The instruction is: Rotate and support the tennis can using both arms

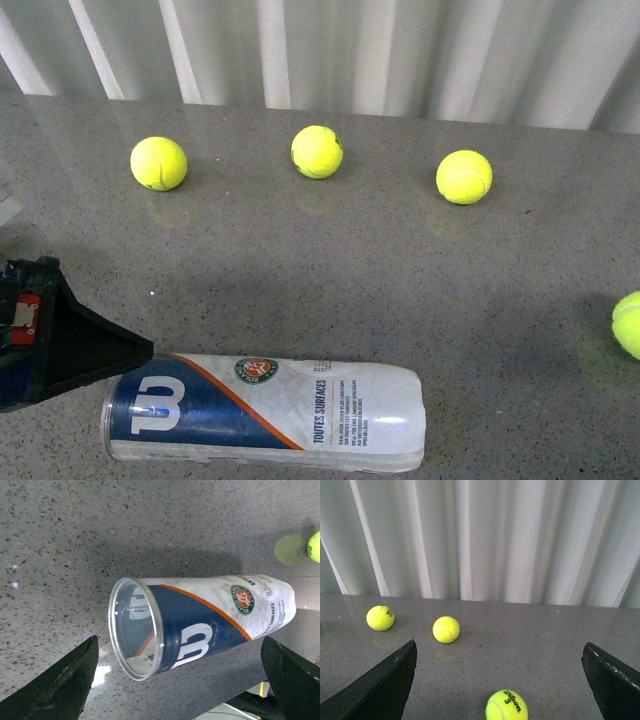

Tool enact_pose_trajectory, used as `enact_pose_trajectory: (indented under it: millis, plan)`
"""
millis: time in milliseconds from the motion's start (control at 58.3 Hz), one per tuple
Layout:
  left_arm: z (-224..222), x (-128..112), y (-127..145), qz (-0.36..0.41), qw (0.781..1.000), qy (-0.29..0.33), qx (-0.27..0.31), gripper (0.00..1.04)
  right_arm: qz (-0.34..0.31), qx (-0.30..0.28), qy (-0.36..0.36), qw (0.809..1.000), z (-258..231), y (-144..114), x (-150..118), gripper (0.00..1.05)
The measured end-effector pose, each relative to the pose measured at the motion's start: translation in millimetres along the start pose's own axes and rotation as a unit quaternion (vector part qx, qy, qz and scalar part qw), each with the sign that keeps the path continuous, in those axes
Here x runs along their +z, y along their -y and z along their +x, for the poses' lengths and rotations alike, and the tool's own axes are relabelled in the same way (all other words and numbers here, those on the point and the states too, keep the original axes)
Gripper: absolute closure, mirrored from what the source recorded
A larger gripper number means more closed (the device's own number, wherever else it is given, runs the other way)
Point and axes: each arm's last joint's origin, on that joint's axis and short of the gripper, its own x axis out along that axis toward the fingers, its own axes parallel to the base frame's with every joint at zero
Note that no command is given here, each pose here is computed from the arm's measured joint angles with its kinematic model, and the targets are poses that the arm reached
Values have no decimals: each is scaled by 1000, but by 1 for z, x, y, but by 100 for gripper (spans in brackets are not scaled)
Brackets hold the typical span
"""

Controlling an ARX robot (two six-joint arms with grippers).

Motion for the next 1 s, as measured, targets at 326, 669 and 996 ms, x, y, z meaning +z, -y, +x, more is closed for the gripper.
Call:
enact_pose_trajectory:
  millis: [326,669,996]
  plan:
    - [12,-19,17,-14,1000,-5,-23,7,0,0,0,1000,0,0,0,7]
    - [27,-34,22,-45,999,5,-28,8,0,0,0,1000,0,0,0,7]
    - [35,-40,15,-77,997,16,-8,64,0,0,0,1000,0,0,0,7]
